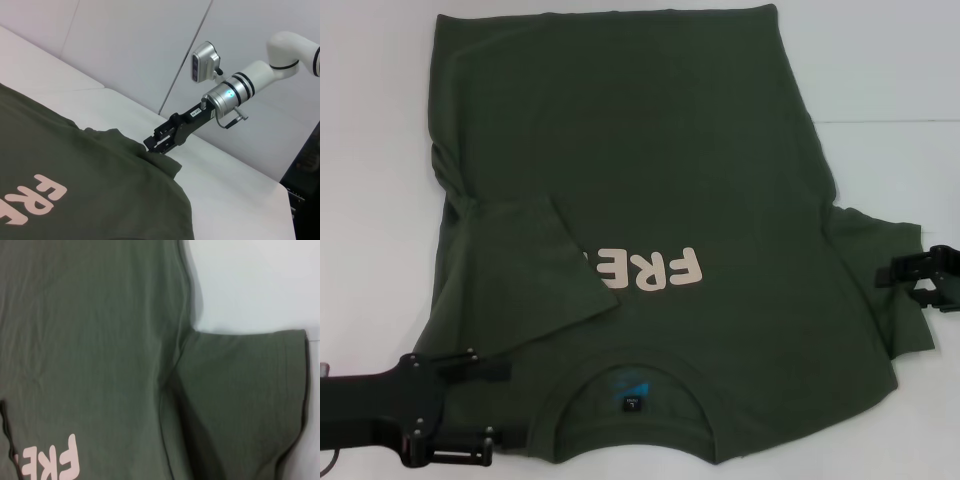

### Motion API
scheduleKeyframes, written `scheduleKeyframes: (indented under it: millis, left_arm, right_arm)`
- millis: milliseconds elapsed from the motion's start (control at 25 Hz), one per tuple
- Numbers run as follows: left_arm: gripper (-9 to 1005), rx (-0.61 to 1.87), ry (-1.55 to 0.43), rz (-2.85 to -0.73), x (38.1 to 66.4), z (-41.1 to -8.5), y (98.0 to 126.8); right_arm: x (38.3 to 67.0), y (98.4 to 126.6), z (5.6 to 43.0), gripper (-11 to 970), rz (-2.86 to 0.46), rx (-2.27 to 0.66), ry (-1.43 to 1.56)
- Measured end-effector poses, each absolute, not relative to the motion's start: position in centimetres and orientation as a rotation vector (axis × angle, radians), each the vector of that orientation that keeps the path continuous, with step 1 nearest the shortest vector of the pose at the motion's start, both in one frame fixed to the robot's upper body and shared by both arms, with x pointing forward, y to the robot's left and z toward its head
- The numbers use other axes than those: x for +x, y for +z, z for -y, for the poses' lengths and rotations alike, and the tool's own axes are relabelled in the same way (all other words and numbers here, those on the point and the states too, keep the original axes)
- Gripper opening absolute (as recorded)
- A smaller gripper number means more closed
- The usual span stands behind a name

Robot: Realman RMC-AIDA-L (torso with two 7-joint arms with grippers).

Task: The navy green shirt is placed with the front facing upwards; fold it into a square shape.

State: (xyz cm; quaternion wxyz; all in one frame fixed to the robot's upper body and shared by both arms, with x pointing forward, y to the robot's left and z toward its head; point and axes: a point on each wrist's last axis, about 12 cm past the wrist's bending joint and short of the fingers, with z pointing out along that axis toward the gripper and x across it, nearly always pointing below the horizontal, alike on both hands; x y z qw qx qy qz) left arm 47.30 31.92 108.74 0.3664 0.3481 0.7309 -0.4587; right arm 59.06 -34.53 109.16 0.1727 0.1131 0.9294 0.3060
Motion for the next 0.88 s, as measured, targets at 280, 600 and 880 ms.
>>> scheduleKeyframes:
  millis: [280, 600, 880]
  left_arm:
    - [920, 0.895, -1.176, -1.879, 47.36, -31.94, 108.76]
    - [920, 0.894, -1.171, -1.881, 47.45, -31.94, 108.75]
    - [920, 0.892, -1.168, -1.881, 47.45, -32.03, 108.78]
  right_arm:
    - [59.1, 109.23, 34.67, 516, -2.637, 0.323, 0.86]
    - [59.12, 109.28, 34.81, 359, -2.643, 0.311, 0.847]
    - [59.08, 109.35, 34.86, 75, -2.648, 0.291, 0.847]
